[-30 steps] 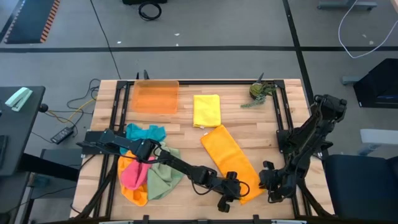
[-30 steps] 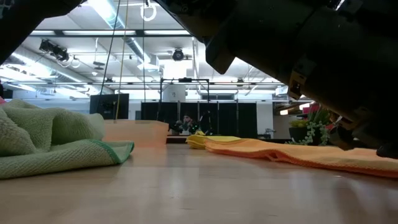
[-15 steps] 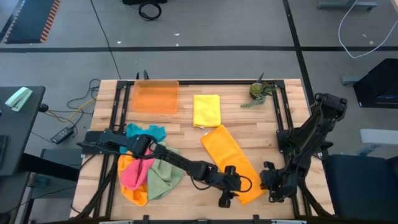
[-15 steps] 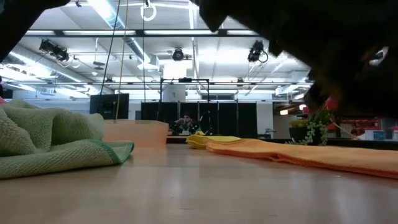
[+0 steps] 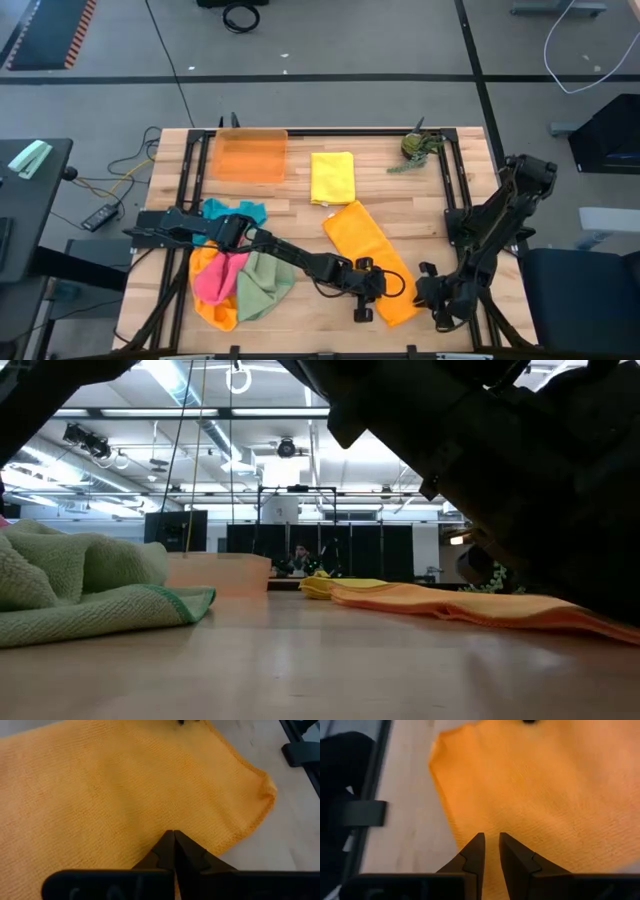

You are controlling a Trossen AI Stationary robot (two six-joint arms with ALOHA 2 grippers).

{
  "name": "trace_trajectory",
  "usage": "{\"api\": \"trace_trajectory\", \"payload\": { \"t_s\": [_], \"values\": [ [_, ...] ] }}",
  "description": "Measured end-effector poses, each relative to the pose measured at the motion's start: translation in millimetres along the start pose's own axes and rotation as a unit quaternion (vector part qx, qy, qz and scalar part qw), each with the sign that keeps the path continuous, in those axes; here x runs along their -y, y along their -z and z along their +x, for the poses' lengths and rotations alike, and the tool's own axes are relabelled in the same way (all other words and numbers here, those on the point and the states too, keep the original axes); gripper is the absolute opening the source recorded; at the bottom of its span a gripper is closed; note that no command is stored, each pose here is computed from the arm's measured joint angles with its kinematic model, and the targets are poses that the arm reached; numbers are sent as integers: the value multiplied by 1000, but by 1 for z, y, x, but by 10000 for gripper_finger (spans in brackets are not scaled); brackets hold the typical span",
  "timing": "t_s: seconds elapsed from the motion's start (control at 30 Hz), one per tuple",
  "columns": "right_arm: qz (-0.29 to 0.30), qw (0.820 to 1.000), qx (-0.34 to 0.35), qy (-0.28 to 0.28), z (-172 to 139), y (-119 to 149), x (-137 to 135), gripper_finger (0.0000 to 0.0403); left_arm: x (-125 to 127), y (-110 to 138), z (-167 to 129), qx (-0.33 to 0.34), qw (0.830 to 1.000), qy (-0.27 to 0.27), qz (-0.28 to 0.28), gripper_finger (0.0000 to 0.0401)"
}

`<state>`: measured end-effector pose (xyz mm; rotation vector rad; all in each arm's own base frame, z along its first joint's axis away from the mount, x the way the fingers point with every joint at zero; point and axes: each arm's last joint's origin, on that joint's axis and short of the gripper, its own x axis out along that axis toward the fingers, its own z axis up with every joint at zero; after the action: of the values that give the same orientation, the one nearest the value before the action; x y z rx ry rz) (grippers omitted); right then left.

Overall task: Fold microfiber towels
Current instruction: Fold the right orange towel

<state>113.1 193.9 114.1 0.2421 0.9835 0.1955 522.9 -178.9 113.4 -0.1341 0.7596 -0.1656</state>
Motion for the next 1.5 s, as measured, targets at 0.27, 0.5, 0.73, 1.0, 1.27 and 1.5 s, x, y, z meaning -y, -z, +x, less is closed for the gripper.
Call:
{"api": "trace_trajectory", "payload": {
  "t_s": [0.27,0.5,0.73,1.0,1.27,1.5],
  "values": [
    [10,1000,-22,9,9,3,2,47,-1,3,-1,-19,1000,-5,-10,5],
    [15,997,-69,-11,-7,2,5,44,0,3,-1,-20,1000,-5,-14,5],
    [-3,999,-32,-23,-23,-9,7,44,0,3,-1,-21,1000,-5,-15,7],
    [-31,999,15,24,-14,-26,19,44,0,4,-1,-21,1000,-4,-15,8],
    [-36,997,-42,55,9,-25,30,44,0,4,-1,-21,1000,-4,-15,11],
    [-14,996,-73,49,-5,-24,34,44,-3,3,0,-18,1000,-5,-17,10]
  ]
}}
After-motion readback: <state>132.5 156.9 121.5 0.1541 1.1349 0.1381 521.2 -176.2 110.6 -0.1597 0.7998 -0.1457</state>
